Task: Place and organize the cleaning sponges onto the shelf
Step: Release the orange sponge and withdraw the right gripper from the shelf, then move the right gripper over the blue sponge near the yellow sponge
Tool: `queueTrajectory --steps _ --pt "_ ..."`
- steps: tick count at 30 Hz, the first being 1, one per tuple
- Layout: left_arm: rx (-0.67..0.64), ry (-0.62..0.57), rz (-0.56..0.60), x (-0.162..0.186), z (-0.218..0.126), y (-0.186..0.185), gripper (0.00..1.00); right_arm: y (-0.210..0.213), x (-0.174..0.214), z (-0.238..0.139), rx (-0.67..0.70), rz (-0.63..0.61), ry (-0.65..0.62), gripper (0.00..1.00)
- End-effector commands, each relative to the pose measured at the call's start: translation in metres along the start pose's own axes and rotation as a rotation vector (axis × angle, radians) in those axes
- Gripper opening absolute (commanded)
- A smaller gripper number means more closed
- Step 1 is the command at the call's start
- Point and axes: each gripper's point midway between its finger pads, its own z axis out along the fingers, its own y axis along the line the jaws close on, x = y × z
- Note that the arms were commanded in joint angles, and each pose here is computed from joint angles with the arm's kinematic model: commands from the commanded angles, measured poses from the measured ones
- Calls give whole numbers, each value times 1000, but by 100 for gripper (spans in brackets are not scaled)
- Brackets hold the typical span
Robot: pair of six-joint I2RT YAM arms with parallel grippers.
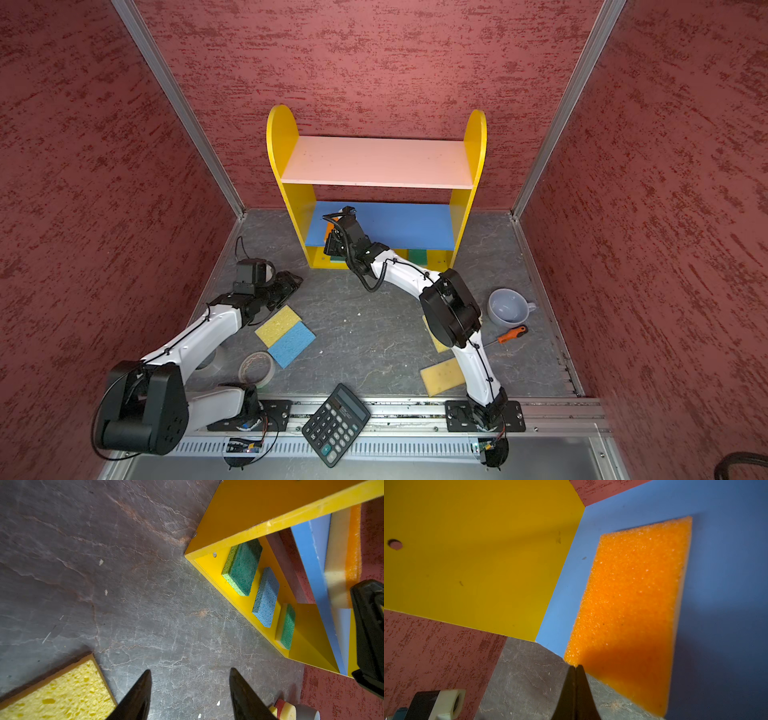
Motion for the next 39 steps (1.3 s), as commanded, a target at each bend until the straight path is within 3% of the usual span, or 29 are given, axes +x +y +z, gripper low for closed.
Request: queueTrajectory --steps 1,13,19,28,34,39 --pt "-2 -8 5 -4 2 -3 60 -2 -11 3 9 14 -21 0" --pt "2 -7 7 -6 2 -6 60 -6 -13 8 8 21 -25 0" --pt "8 -11 7 -7 -1 -8 60 6 -11 7 -61 23 -10 0" --pt "15 -52 34 -18 -26 -21 60 33 -16 -39 -108 -50 -68 0" --pt "-18 -70 -14 -20 -50 -7 61 55 42 -57 -109 -158 -13 1" --pt "-84 -55 -96 -16 -63 25 61 76 122 -52 -100 -328 135 13"
